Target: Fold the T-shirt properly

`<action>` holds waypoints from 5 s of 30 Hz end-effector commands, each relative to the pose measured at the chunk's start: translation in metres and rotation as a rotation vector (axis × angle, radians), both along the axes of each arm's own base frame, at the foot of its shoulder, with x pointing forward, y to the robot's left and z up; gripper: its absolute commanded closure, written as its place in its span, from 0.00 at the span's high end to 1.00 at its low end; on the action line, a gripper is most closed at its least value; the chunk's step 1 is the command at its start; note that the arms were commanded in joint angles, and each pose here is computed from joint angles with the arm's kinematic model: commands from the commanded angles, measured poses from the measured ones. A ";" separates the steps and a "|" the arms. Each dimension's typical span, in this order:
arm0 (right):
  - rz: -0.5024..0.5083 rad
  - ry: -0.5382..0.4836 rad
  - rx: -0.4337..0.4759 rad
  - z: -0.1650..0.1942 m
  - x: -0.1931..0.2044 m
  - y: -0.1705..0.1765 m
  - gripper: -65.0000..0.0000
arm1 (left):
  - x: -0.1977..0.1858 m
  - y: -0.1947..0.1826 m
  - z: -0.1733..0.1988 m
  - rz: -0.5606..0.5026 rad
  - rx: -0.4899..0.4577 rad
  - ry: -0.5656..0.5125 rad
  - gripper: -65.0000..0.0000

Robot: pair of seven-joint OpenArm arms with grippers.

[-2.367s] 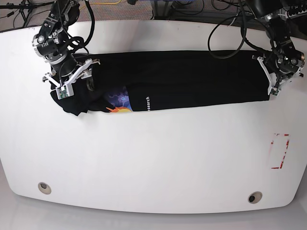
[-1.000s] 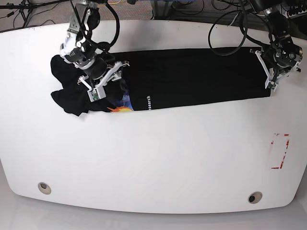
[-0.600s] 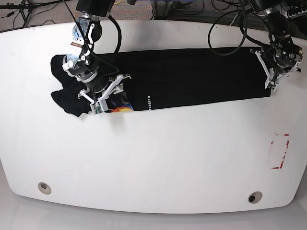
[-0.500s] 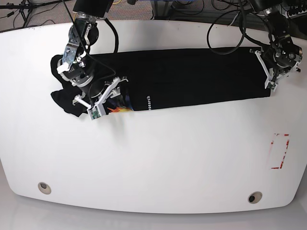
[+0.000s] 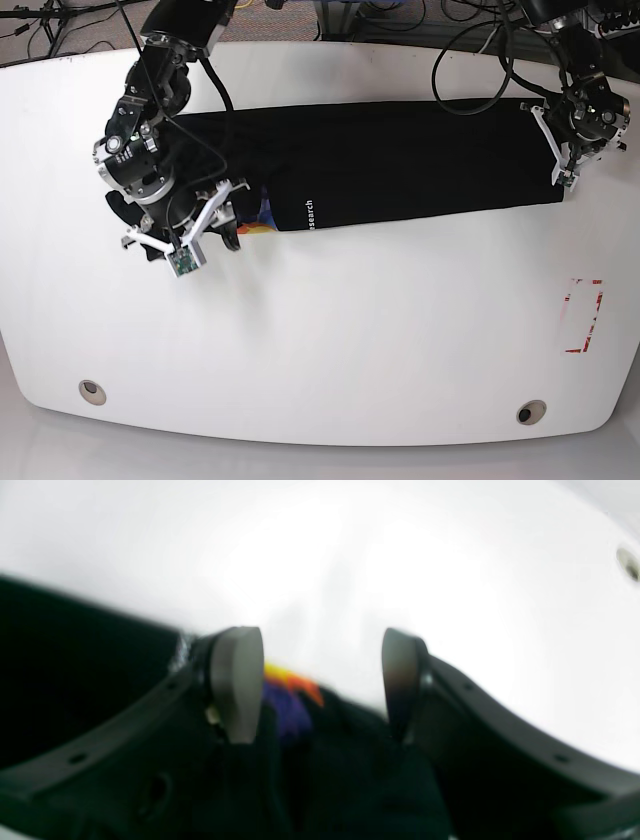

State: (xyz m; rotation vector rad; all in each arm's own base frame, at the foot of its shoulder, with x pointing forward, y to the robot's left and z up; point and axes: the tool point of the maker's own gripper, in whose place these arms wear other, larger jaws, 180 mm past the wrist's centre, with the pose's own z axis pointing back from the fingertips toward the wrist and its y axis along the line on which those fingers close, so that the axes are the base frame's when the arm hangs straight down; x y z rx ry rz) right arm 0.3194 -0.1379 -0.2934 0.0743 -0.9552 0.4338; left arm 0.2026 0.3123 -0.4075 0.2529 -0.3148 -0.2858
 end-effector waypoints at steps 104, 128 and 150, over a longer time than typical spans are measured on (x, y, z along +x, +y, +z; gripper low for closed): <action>-0.099 0.070 0.007 -0.035 -0.037 -0.041 0.07 | 0.063 0.007 0.072 0.061 0.048 -0.222 0.39; 0.008 0.097 0.165 -0.065 -0.032 0.020 0.32 | 0.015 0.003 0.005 0.063 -0.035 -0.052 0.39; 0.071 0.161 0.249 -0.104 -0.016 0.044 0.48 | 0.009 0.004 0.002 0.065 -0.035 -0.039 0.39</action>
